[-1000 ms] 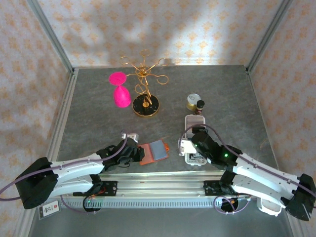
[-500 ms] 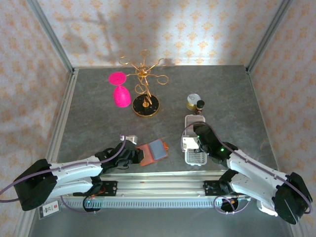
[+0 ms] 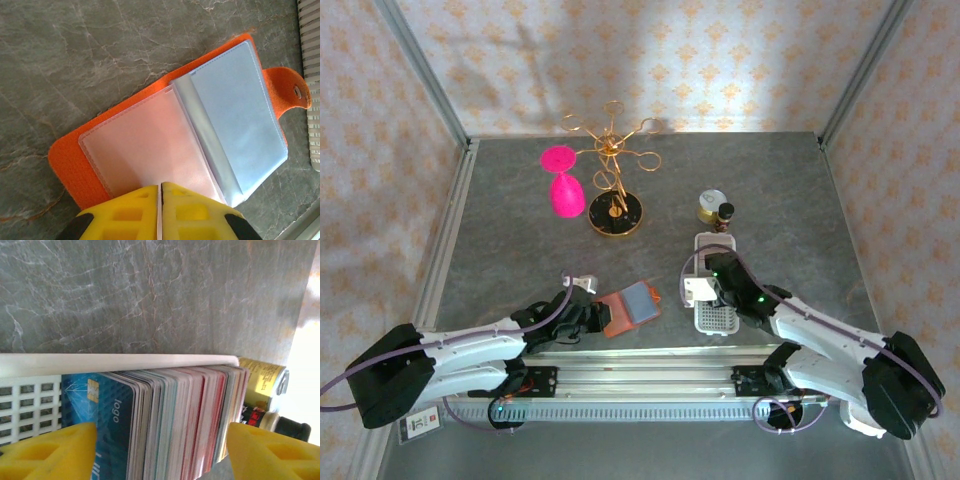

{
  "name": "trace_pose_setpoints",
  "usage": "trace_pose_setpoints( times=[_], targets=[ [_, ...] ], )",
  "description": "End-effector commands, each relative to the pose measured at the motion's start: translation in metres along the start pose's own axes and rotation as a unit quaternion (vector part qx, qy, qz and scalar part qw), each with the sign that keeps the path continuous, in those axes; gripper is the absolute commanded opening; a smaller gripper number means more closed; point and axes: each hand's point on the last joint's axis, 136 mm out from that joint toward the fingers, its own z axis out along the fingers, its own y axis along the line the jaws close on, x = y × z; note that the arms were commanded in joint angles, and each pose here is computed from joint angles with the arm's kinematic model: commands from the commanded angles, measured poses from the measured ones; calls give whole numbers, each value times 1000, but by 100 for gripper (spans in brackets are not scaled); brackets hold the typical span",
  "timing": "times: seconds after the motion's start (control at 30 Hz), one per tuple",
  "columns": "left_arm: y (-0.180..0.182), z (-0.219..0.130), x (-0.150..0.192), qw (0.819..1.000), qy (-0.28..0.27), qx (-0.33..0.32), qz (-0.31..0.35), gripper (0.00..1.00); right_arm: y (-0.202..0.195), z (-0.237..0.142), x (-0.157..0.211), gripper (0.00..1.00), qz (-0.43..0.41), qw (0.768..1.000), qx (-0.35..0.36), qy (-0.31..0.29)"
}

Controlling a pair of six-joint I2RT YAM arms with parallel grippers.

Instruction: Put the credit cards into the card holder

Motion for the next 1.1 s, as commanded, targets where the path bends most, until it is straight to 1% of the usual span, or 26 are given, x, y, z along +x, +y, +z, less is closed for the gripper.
trace_pose_setpoints(
  times=[0.0,0.07,0.33,0.5,0.7,0.9,1.07],
  targets=[
    [-2,-2,-1,1000,-4,11,-6,11,-2,1,5,63,8,1000,6,12],
    [-2,-2,-1,1000,-4,13,-7,10,-4,-1,5,59,7,1000,7,14],
    [1,-4,0,1000,-8,12,-13,10,-5,-4,7,34,5,1000,4,17],
    [1,-4,0,1000,-8,14,-15,10,-3,-5,7,21,6,1000,-1,18],
    [1,-4,1,1000,-7,15,-17,9,-5,-7,7,15,7,1000,0,18],
    [2,-3,2,1000,-6,15,-19,9,-10,-11,8,12,9,1000,7,20],
    [2,-3,2,1000,-6,16,-20,9,-12,-13,8,8,11,1000,11,21]
  ],
)
